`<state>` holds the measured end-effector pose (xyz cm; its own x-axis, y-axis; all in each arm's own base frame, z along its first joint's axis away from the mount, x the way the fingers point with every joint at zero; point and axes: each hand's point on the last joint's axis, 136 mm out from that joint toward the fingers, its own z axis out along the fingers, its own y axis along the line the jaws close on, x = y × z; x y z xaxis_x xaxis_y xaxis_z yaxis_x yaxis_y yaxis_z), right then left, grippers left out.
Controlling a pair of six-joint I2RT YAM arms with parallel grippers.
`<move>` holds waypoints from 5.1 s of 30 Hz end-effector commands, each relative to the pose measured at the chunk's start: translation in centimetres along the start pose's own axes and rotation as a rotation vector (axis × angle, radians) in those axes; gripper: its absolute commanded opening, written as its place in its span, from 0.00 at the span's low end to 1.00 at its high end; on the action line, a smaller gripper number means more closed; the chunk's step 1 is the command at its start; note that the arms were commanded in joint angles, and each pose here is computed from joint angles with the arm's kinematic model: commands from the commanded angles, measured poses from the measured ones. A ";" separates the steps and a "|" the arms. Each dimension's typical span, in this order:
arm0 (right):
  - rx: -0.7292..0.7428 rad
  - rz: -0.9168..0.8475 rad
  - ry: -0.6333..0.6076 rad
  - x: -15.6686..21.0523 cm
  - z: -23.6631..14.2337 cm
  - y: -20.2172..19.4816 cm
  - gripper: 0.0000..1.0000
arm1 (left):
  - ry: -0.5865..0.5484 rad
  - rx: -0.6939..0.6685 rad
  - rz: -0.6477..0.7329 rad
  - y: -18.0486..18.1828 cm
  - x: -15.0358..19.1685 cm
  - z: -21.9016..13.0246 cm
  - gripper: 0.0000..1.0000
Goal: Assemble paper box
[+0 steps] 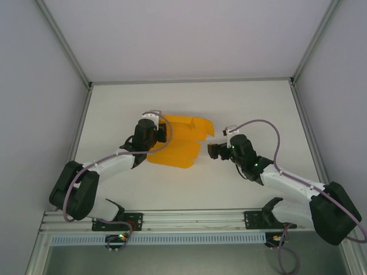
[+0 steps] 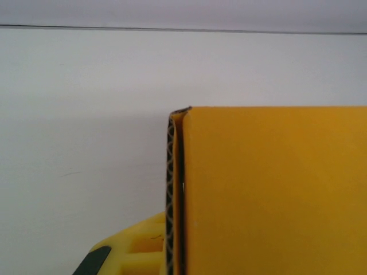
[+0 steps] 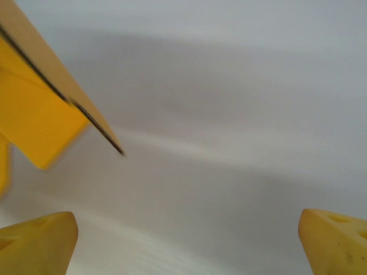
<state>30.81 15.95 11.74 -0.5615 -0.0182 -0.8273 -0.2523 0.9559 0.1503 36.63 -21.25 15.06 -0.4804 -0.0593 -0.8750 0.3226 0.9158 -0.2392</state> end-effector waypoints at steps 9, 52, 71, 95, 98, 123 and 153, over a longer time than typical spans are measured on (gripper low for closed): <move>0.035 -0.069 -0.081 -5.6 3.1 1.1 1.00 | -0.015 0.089 0.013 -1.8 -1.4 -0.9 0.00; 0.000 -0.214 0.009 -4.1 -2.6 3.7 1.00 | 0.012 -0.074 0.114 0.1 -0.4 -0.5 0.00; -0.293 0.002 0.038 -8.2 -1.9 0.5 0.91 | -0.015 0.112 0.044 -1.4 -1.4 -1.9 0.00; -0.653 -0.052 0.100 -9.1 3.5 12.4 0.84 | -0.010 0.044 0.041 -0.9 -1.2 -1.3 0.00; -0.641 -0.033 0.121 -9.2 3.5 12.6 0.84 | -0.002 -0.019 0.061 -0.3 -0.9 -1.0 0.00; -0.816 0.395 0.006 -10.2 -0.3 13.7 0.80 | -0.318 -0.167 -0.227 3.8 -6.8 -2.8 0.00; -0.470 0.433 0.031 -7.7 -1.2 4.9 0.73 | -0.294 -0.019 -0.154 2.2 -7.8 -4.3 0.00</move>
<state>33.18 24.39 24.06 -0.7044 0.3984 -0.5875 -0.4458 0.3957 0.8029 38.48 -16.90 23.03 -0.2565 -0.3728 -0.8918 0.2028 0.8813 -0.4268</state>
